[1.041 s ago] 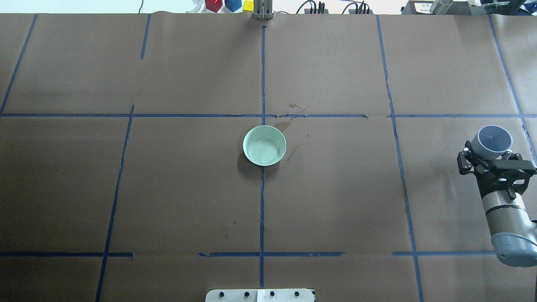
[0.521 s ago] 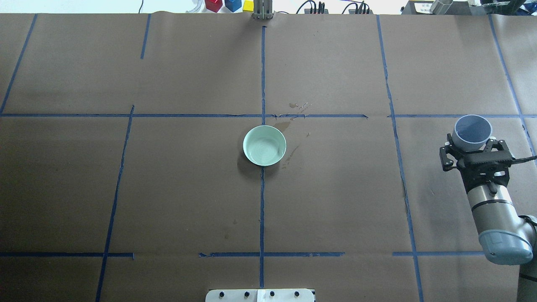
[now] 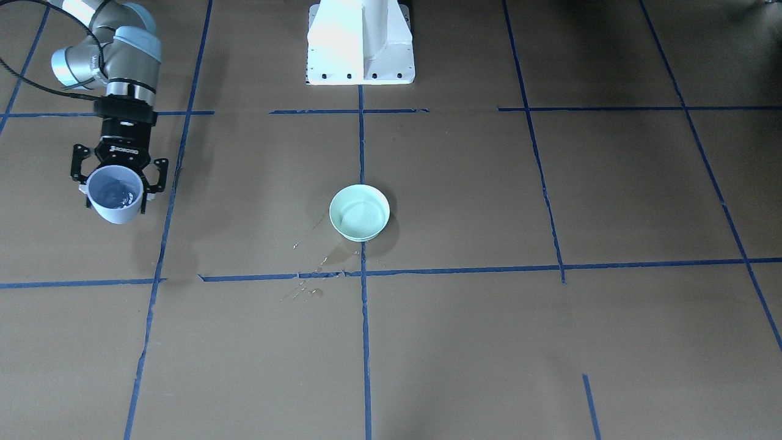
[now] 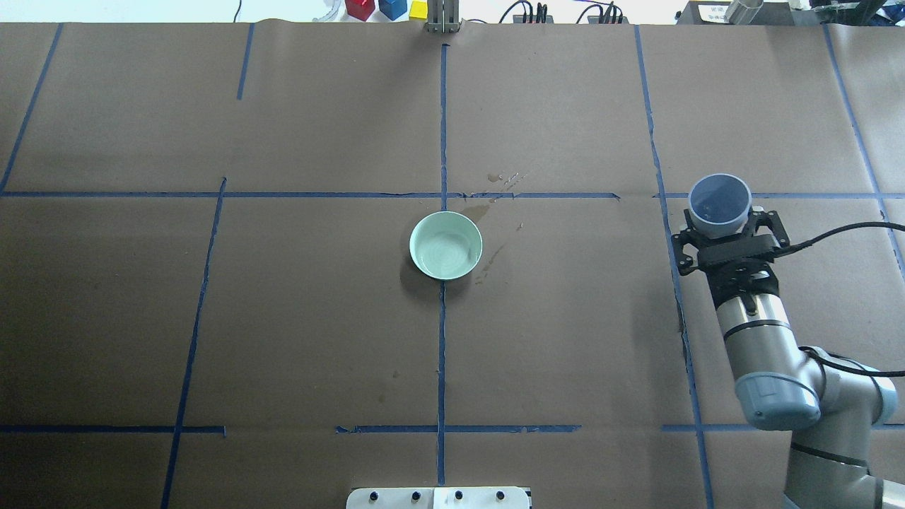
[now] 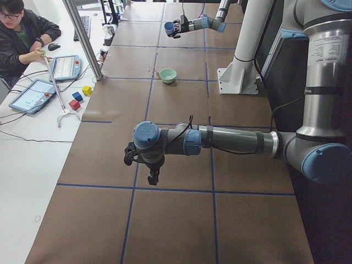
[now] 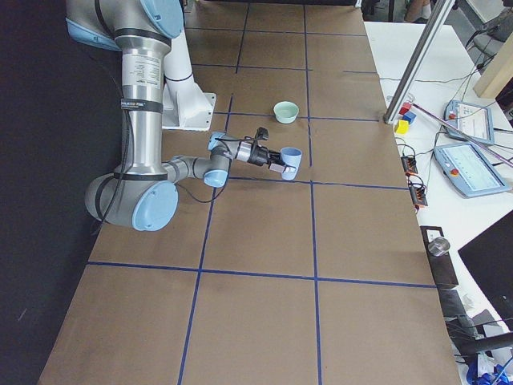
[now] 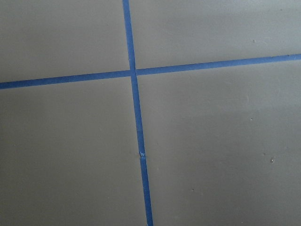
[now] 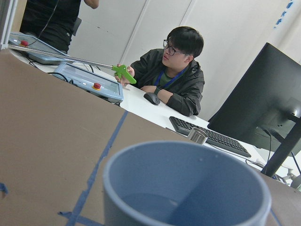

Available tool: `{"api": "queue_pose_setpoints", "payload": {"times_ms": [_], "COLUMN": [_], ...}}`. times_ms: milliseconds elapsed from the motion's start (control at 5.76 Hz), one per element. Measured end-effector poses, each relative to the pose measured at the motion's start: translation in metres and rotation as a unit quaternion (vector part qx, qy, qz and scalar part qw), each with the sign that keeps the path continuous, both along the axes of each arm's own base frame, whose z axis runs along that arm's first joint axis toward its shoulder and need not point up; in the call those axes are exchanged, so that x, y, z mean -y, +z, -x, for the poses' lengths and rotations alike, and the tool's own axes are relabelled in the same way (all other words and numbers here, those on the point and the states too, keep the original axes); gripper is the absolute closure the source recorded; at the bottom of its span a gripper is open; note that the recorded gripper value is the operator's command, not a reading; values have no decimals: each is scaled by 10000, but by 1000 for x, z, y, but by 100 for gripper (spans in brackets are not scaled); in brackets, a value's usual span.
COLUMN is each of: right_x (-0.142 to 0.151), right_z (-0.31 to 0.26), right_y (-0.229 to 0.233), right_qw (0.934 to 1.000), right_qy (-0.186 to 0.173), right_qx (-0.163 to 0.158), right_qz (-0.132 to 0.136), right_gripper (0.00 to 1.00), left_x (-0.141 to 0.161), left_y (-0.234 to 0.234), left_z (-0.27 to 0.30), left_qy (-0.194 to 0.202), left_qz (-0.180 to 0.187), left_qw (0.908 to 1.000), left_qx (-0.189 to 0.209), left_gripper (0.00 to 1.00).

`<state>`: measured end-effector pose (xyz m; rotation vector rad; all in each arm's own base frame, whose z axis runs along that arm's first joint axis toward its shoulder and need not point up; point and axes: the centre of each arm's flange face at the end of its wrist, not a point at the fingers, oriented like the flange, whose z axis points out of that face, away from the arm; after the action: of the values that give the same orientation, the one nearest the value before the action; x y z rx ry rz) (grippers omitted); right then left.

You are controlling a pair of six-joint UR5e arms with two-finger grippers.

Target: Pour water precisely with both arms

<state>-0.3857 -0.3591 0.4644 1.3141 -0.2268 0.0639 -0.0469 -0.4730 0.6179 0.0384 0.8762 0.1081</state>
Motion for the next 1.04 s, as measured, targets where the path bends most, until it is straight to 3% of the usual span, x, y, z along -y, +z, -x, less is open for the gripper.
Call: {"api": "queue_pose_setpoints", "payload": {"times_ms": [174,347,521,868,1041], "right_x": [10,21,28,39,43], "right_z": [30,63,85,128,148], "right_y": [-45,-97,-137,-168,-165], "right_qw": [9989,9981,9983,9984,9972], "right_qy": [-124,-173,-242,-321,-325], "right_qx": [-397,-485,-378,-374,-647], "right_qz": [-216,-340,-383,-294,-168], "right_gripper": [100,100,100,100,100], "left_x": [0,0,0,1,1], "left_y": [1,2,2,1,-1], "left_z": [0,-1,-1,-1,-1], "left_qy": [0,1,-3,-108,-134], "left_qz": [13,41,78,193,211], "left_qw": [10000,10000,10000,9998,9997], "left_qx": [-1,-3,-4,0,-4], "left_gripper": [0,0,0,0,0]}}
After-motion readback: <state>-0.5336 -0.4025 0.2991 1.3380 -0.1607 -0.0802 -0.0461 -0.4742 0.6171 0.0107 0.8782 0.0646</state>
